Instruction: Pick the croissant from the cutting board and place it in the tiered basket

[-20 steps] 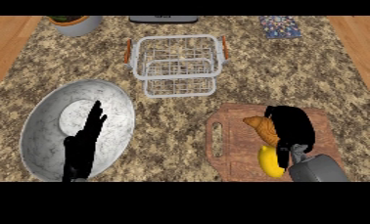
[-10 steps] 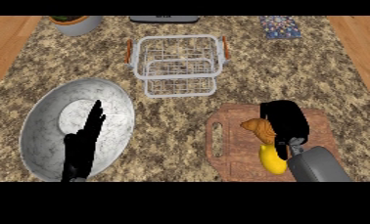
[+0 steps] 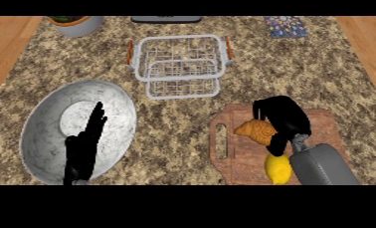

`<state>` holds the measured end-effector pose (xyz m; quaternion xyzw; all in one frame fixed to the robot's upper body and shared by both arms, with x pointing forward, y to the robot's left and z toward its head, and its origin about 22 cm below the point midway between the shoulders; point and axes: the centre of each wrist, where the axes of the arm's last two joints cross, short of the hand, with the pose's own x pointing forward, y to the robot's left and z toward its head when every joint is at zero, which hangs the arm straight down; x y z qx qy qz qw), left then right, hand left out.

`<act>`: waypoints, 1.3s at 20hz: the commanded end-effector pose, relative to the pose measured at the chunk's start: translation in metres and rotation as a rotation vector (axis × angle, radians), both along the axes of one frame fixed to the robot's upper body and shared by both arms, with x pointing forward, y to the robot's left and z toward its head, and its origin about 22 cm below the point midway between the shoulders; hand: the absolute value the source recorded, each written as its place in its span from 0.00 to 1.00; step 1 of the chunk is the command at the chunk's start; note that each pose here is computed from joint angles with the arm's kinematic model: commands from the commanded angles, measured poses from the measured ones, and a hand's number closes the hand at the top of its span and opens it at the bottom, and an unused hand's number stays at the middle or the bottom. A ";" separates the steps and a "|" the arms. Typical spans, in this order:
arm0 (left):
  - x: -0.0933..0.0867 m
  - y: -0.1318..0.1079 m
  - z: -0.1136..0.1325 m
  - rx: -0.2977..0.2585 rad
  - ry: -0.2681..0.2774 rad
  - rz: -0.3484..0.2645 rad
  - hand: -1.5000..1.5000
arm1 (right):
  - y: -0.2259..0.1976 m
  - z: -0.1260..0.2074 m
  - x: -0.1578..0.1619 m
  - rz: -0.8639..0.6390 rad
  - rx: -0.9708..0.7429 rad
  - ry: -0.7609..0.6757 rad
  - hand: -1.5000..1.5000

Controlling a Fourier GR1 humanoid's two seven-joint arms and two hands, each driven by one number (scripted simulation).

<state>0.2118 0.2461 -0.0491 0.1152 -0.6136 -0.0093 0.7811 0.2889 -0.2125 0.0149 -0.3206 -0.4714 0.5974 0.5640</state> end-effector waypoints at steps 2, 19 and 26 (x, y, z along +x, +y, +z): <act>-0.010 -0.002 -0.006 0.003 0.035 0.018 0.50 | 0.005 0.032 -0.007 -0.044 0.267 -0.085 1.00; -0.004 -0.015 -0.002 0.002 0.017 -0.001 0.50 | -0.007 0.252 -0.069 -0.051 0.508 -0.491 1.00; 0.002 -0.001 -0.015 0.004 0.021 0.009 0.50 | 0.041 0.290 -0.028 -0.086 0.541 -0.479 1.00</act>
